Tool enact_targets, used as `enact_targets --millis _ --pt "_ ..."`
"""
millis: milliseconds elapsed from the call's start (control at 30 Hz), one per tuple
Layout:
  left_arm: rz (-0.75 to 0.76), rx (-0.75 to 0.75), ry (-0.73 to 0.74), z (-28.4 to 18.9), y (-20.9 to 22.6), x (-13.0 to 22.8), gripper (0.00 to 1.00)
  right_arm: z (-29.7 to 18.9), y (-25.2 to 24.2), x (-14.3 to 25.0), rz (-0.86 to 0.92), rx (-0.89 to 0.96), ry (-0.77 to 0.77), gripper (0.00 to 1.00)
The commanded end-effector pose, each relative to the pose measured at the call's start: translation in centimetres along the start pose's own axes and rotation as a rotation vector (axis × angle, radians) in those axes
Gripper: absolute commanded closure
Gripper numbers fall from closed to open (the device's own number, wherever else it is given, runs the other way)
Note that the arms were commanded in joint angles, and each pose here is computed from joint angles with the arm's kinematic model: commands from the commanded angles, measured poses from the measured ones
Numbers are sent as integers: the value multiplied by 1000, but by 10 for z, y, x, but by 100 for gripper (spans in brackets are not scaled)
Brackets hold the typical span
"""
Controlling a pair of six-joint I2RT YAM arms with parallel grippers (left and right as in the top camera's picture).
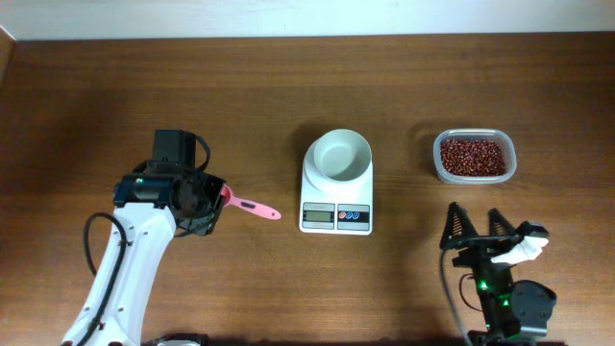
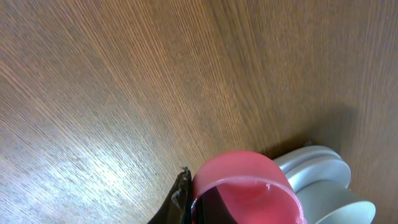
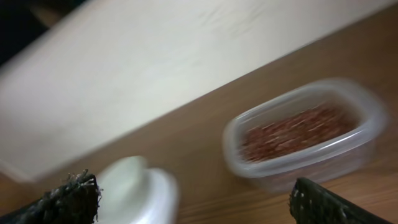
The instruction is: Scoop and weigh 50g on scale
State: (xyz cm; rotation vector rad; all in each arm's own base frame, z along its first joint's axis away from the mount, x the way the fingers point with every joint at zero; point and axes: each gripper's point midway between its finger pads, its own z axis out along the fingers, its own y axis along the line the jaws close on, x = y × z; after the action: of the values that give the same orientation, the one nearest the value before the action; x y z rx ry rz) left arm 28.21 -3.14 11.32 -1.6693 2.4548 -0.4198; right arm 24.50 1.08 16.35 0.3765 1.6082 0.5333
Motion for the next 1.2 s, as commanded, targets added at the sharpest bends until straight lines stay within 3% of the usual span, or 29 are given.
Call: enact_targets --millis 0,67,167,300,400,533,800,1033,1167 --pt "-11 14 28 -3 0 6 100 -11 51 34 362 -272 251 1" --pt "-12 14 28 -3 0 6 100 -20 69 42 390 -365 332 1" --pt "-11 18 40 -3 0 8 100 -22 75 38 377 -398 322 1" --pt "-11 22 58 -3 -1 11 100 -30 100 1 135 -496 188 1" --pt "-10 41 111 -4 -4 20 100 -35 106 -18 67 -437 175 1" --pt "-9 61 168 -5 -8 30 100 -34 111 -23 76 -381 268 1" --pt "13 103 322 -12 -16 61 100 -20 133 14 280 -542 697 1" --pt "78 92 355 -11 -19 87 100 -4 160 35 280 -631 790 1" --pt "96 94 384 -12 -19 96 100 10 178 68 240 -573 817 1"
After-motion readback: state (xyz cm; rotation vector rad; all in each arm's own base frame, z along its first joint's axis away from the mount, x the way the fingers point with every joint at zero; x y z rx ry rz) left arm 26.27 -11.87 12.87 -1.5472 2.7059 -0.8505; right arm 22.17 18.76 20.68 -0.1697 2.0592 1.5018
